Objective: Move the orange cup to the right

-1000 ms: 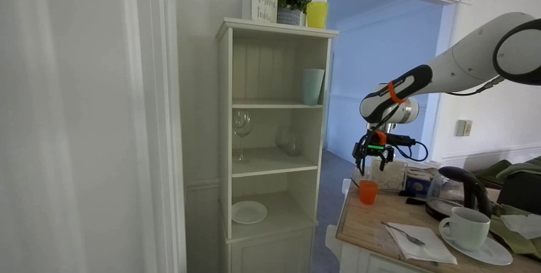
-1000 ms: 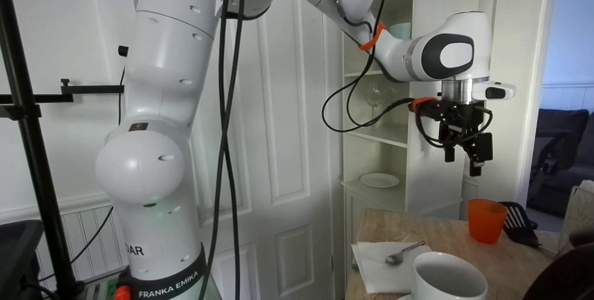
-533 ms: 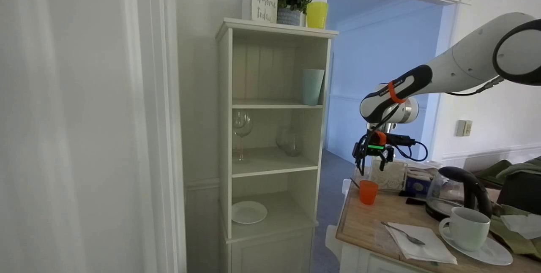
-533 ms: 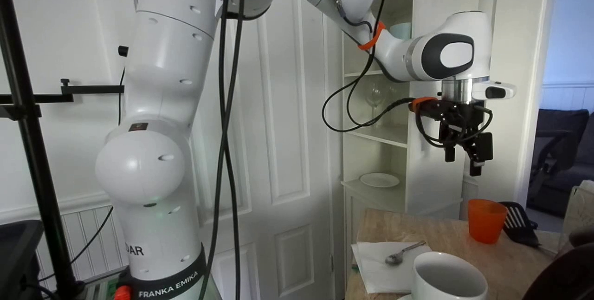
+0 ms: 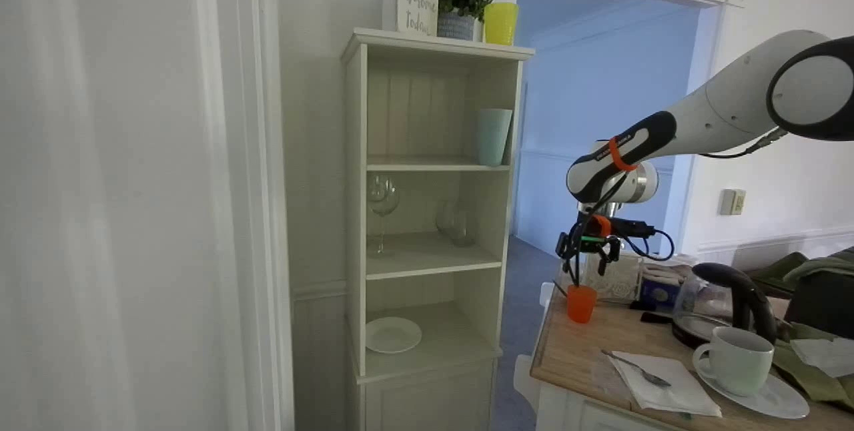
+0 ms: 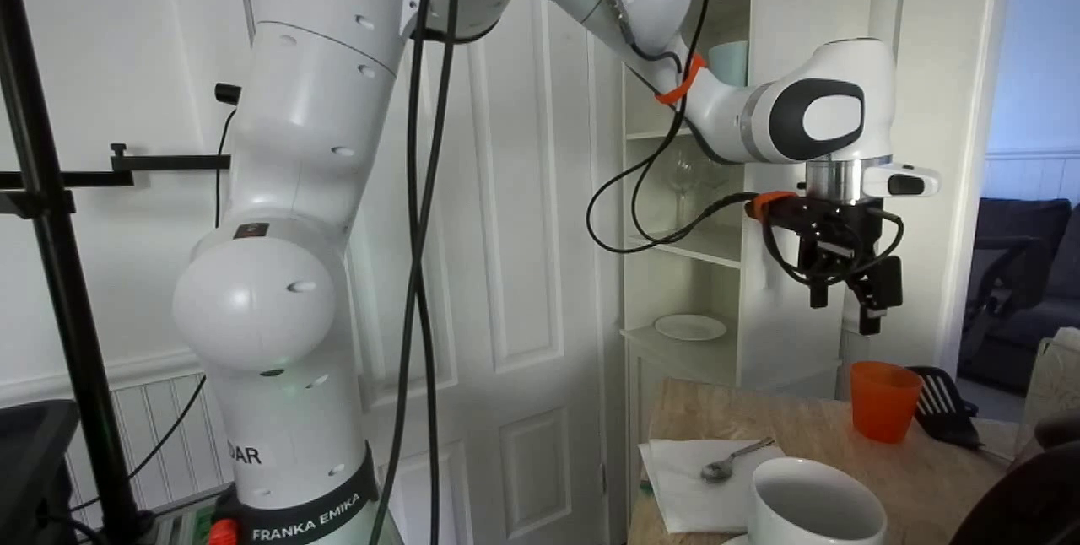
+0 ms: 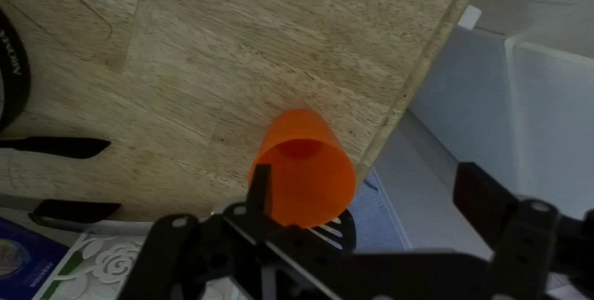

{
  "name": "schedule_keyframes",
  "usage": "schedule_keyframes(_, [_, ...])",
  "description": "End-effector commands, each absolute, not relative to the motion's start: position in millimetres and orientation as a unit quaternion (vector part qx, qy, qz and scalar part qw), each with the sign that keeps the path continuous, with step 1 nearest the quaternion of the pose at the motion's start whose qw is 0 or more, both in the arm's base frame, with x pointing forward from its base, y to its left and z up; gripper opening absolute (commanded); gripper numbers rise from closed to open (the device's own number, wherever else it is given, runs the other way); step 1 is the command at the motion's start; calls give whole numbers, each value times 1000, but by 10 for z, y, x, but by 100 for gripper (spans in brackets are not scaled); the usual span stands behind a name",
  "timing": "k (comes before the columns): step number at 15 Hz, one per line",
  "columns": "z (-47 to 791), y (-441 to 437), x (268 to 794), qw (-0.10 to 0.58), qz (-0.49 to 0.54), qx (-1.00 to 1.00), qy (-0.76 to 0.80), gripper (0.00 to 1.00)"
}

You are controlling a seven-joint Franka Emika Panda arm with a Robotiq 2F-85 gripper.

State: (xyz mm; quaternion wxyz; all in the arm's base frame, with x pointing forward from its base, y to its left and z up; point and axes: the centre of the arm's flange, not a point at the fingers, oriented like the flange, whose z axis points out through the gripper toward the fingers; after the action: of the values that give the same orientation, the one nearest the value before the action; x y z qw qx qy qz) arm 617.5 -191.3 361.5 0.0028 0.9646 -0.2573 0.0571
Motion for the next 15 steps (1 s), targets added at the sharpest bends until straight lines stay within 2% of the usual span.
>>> schedule_keyframes(1, [3461, -2025, 6287, 8, 60, 971, -231, 100])
schedule_keyframes(15, [3104, -1970, 6557, 13, 69, 984, -165, 100])
